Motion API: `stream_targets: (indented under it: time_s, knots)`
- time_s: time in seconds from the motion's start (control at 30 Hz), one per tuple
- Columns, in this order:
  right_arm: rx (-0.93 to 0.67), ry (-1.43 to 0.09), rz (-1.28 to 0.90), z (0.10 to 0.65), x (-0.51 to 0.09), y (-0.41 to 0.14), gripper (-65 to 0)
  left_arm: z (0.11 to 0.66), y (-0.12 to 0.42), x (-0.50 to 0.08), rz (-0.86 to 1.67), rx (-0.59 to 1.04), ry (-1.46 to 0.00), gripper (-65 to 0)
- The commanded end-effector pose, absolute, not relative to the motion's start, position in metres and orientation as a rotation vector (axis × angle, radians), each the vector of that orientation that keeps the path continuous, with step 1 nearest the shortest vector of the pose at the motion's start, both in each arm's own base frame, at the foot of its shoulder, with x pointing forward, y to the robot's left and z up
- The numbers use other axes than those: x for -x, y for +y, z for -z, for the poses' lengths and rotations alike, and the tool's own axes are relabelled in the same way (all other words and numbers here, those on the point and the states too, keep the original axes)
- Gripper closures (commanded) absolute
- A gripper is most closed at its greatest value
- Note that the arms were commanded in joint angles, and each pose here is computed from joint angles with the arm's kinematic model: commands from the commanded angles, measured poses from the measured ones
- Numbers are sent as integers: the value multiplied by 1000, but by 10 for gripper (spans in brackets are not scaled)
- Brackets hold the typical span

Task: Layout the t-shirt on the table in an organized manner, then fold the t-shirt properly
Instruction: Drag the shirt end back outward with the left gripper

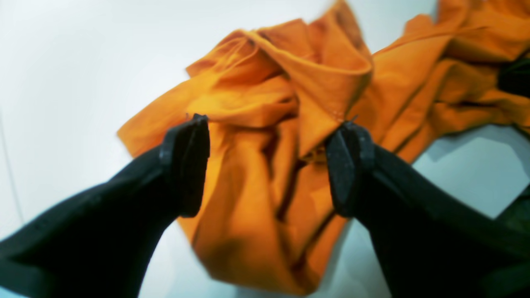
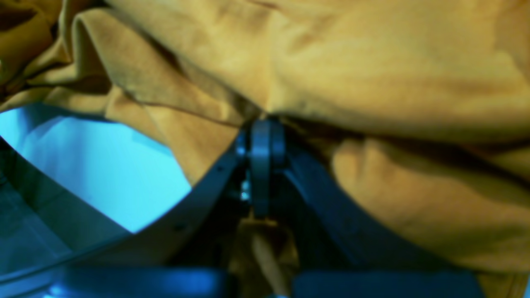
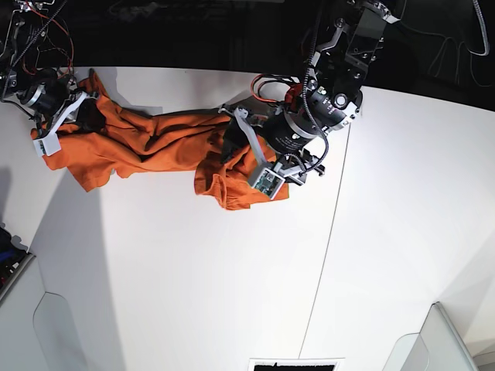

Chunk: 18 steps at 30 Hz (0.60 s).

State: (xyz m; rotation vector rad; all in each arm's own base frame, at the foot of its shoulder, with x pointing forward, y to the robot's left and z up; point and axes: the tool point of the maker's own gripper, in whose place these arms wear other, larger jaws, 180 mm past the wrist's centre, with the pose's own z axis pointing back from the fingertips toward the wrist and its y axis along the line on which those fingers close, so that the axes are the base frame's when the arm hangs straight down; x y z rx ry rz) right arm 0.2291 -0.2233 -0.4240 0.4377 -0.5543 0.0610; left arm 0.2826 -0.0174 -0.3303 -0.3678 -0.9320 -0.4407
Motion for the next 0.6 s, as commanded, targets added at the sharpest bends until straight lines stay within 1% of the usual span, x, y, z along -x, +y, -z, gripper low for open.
stream_targets:
  time_s: [0.0,0.1,0.2,0.33,0.4,0.47,0.57]
  knots:
    - [-379,-508,-77,429,-223,-235,0,315,-25,-287,446,394,-989,-453]
    - [-379,-508,-78,429,-223,-235,0,311,-43,-282,458,438,-992,-453]
    - [-379,-508,-78,430,-223,-235,0,301,-73,-273,485,502,-1007,-453]
    - [-379,-507,-78,430,-223,-235,0,286,-118,-253,584,551,-1046,-453]
    - [-379,-507,-78,430,-223,-235,0,284,-142,-238,648,577,-1043,-453]
    - [-378,-507,-78,430,-223,-236,0,285,-158,-226,718,569,-1047,-453]
    - [-378,-507,-78,430,-223,-236,0,284,-161,-230,771,507,-1082,-453]
